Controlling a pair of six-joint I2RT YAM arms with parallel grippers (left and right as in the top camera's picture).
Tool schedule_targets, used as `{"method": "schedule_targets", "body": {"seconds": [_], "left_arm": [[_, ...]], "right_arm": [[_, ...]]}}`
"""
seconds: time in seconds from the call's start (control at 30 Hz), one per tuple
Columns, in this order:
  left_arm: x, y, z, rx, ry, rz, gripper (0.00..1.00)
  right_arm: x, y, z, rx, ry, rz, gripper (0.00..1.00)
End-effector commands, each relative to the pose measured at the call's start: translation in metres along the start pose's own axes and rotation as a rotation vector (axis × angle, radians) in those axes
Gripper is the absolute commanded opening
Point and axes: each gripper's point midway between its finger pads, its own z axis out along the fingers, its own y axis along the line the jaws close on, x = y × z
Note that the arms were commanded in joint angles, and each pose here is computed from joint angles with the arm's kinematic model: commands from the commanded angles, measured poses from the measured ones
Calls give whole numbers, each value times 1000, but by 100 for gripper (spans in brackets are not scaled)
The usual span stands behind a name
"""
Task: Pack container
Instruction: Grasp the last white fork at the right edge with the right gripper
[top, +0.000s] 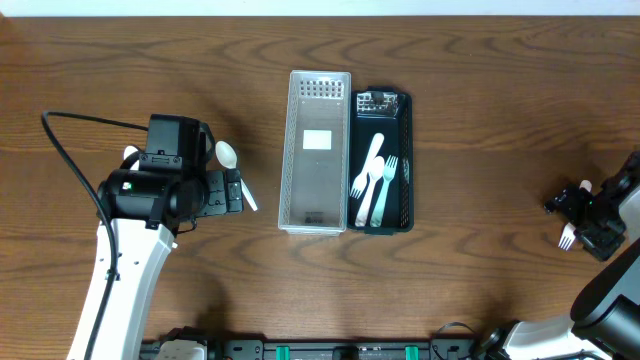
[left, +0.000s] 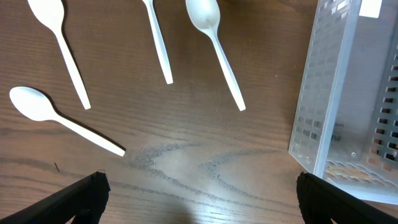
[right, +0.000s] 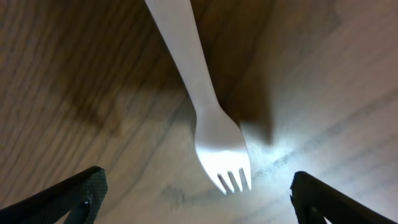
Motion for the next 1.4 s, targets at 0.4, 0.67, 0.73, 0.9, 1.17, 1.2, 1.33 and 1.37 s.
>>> {"method": "schedule_targets", "body": {"seconds": [0.4,0.67,0.73,0.9,1.17,1.2,1.33,1.37], "left_arm": [[-3,0,-2,-3,-4,-3,98],[-3,0,-2,-3,-4,-3,98],[-3,0,-2,-3,-4,-3,98],[-3,0,-2,-3,-4,-3,98],[-3,0,-2,-3,-4,-3,98],[-3,0,-2,-3,-4,-3,98],[-3,0,-2,-3,-4,-3,98],[-3,0,-2,-3,-4,-3,98]], "right_arm": [[-2,3,20,-53,-64,-15,94],[-2,3,21,-55,-68,-15,84],[-1,3,21,-58,-67,-16,74],[-1,3,21,-58,-65,-15,61],[0,4,21,-60,-63,-15,50],[0,4,21,-60,-63,-15,48],[0,4,21,-60,-64,-15,40],[0,4,21,-60,-64,-15,38]]}}
